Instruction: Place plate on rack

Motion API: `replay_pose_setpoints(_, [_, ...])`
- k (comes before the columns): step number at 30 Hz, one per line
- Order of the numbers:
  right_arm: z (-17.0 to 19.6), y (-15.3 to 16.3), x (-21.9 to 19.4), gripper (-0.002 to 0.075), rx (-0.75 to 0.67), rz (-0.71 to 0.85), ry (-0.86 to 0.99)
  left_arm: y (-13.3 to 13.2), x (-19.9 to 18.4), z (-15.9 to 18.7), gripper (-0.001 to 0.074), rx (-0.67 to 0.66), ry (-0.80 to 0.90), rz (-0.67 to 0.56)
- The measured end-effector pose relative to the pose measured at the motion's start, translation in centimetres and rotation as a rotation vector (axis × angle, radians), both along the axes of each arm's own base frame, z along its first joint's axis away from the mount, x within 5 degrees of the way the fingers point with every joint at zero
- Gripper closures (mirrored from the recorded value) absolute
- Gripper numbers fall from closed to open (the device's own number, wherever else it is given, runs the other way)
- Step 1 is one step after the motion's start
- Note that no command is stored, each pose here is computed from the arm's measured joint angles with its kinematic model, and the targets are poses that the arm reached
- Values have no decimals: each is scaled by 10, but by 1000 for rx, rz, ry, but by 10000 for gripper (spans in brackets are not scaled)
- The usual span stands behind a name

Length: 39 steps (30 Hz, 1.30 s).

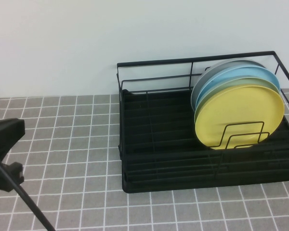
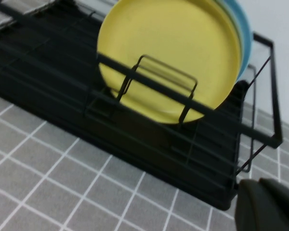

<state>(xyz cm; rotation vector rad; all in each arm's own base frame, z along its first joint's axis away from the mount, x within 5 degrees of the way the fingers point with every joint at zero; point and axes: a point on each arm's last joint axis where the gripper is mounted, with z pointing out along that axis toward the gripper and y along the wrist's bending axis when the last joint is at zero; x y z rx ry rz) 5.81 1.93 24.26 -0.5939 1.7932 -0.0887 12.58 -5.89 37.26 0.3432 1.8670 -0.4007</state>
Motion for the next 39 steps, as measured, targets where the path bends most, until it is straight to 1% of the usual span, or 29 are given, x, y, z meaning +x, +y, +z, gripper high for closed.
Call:
replay_pose_setpoints(5, [-1,0,-1,726,-1,4,5,10,-13,-9,735,63,-63,20])
replay_pose_setpoints(9, [-1,0,-1,726,-1,4,5,21,-30,-30,735,34,-155,72])
replay_pose_setpoints(14, [-1,0,-1,726,-1,4,5,39,-44,-75,735,-27,-230,225])
replay_pose_setpoints(20, [-1,0,-1,726,-1,4,5,52,-61,-132,735,-101,-209,380])
replay_pose_setpoints(23, [-1,0,-1,726,-1,4,5,55,-65,-153,735,-98,-205,430])
replay_pose_setpoints(29, [-1,0,-1,727,-1,4,5,58,-69,-182,735,-87,-184,469])
replay_pose_setpoints(31, [-1,0,-1,727,-1,4,5,57,-70,-191,735,-76,-144,466])
replay_pose_setpoints(32, [-1,0,-1,727,-1,4,5,57,-72,-196,735,-61,-91,460])
replay_pose_setpoints(33, [-1,0,-1,727,-1,4,5,56,-72,-198,735,-54,-68,458])
replay_pose_setpoints(37, [-1,0,-1,727,-1,4,5,56,-72,-197,735,-55,-74,458])
replay_pose_setpoints(38, [-1,0,-1,711,-1,4,5,56,-72,-197,735,-55,-74,458])
replay_pose_setpoints(39, [-1,0,-1,717,-1,4,5,56,-72,-197,735,-55,-74,458])
